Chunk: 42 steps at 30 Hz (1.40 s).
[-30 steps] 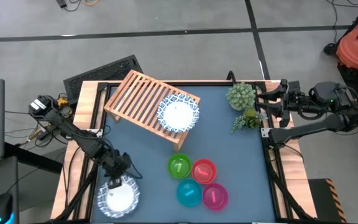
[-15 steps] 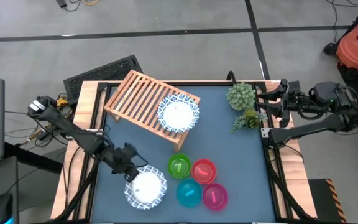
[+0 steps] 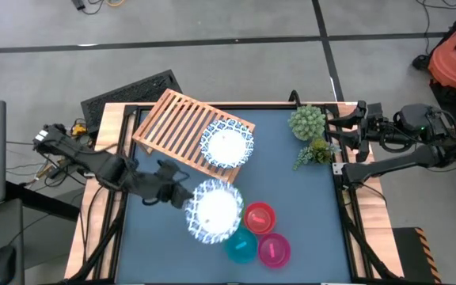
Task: Place and stack bowls onto a shelf
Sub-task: Stack the blue and white bowl on top of the blue and white bowl on the shelf
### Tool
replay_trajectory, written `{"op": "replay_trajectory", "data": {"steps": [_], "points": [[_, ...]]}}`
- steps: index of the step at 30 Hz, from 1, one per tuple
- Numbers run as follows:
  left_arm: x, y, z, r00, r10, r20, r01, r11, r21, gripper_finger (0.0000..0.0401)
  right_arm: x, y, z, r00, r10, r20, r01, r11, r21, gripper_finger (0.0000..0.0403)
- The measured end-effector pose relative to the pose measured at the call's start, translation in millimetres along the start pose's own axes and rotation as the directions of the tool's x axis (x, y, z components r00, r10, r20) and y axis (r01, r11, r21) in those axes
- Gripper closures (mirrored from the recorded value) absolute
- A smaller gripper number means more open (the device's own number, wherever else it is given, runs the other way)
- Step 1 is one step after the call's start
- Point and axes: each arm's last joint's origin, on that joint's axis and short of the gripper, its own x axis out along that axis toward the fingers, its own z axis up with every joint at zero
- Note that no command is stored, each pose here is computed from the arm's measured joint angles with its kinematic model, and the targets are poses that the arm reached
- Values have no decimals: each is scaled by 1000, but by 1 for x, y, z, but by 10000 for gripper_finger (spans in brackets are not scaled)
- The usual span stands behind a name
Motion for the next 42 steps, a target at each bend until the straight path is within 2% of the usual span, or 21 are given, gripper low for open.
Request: {"op": "replay_trajectory", "data": {"steps": [4, 7, 14, 21, 28, 33, 42], "points": [[-15, -20, 20, 992, -58, 108, 61, 998, -33, 401, 0, 0, 0, 1000, 0, 0, 0, 1000, 0, 184], [-23, -28, 36, 972, -61, 228, 69, 997, -25, 401, 0, 0, 0, 1000, 0, -1, 0, 1000, 0, 184], [-29, -18, 79, 926, 71, 372, -61, 997, -37, 401, 0, 0, 0, 1000, 0, 0, 0, 1000, -4, 184], [-29, -2, 118, 887, 144, 439, -140, 989, -42, 401, 0, 0, 0, 1000, 0, -1, 0, 1000, -4, 184], [-26, 9, 139, 874, 184, 449, -178, 982, -56, 401, 0, 0, 0, 1000, 1, -1, -1, 1000, -17, 184], [-10, 12, 141, 904, 209, 374, -205, 977, -51, 401, 0, 0, 0, 1000, 0, -2, 0, 1000, -20, 184], [18, 19, 145, 898, 279, 341, -287, 957, -27, 401, 0, 0, 0, 1000, 2, 0, -2, 1000, -18, 184]]}}
